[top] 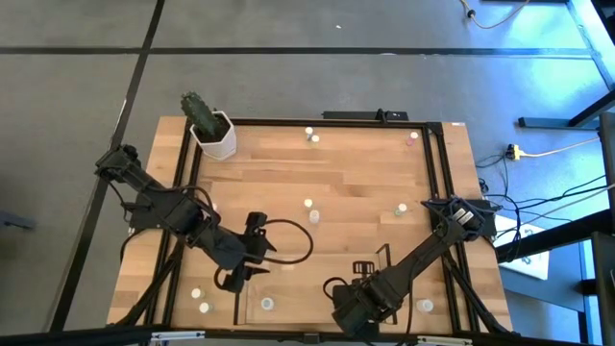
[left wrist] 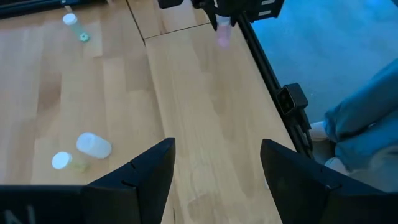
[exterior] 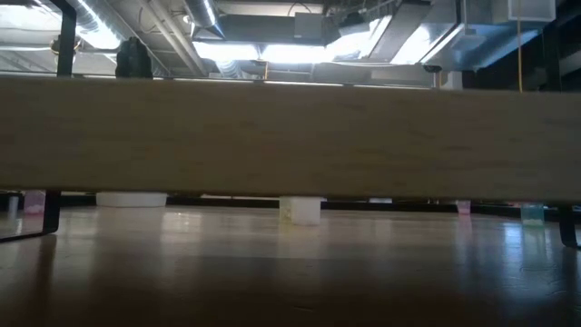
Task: Pick and place medicine bottles onto shelf by color
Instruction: Put the bottom right pink pill bottle on the shelf
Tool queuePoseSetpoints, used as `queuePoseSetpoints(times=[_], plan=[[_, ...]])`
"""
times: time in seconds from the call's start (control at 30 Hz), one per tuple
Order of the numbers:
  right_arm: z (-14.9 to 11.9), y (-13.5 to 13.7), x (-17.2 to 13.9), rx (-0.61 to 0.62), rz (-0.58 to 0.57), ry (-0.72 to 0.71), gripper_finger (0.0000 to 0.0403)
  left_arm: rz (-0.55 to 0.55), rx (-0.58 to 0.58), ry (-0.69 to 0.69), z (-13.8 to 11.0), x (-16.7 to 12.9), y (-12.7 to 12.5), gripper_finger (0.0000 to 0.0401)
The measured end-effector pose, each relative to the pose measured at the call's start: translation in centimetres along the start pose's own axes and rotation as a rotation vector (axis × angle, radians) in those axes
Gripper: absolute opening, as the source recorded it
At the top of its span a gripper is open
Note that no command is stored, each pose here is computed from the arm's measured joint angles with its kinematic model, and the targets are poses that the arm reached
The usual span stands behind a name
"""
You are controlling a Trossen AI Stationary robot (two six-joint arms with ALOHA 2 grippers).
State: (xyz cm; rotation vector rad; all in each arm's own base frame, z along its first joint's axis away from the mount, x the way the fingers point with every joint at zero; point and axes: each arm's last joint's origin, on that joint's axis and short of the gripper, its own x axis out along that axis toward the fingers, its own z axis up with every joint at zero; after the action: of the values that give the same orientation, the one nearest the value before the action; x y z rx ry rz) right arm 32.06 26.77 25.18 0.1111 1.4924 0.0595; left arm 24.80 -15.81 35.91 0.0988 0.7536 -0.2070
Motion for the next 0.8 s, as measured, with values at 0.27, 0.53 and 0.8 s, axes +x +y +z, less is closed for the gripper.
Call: queuePoseSetpoints(times=[0.27,0.53,0.8], plan=[[-0.2,-0.1,1.7,0.004,0.027,0.028,0.0132,-0.013,0.015,-0.001,-0.1,-0.2,-0.6,0.0231],[-0.1,-0.1,1.7,0.006,0.03,0.026,0.0132,-0.012,0.015,-0.002,-0.1,-0.2,-0.6,0.0231],[0.1,-0.5,1.6,0.034,0.023,0.032,0.0132,-0.012,0.015,-0.002,-0.1,-0.2,-0.6,0.0231]])
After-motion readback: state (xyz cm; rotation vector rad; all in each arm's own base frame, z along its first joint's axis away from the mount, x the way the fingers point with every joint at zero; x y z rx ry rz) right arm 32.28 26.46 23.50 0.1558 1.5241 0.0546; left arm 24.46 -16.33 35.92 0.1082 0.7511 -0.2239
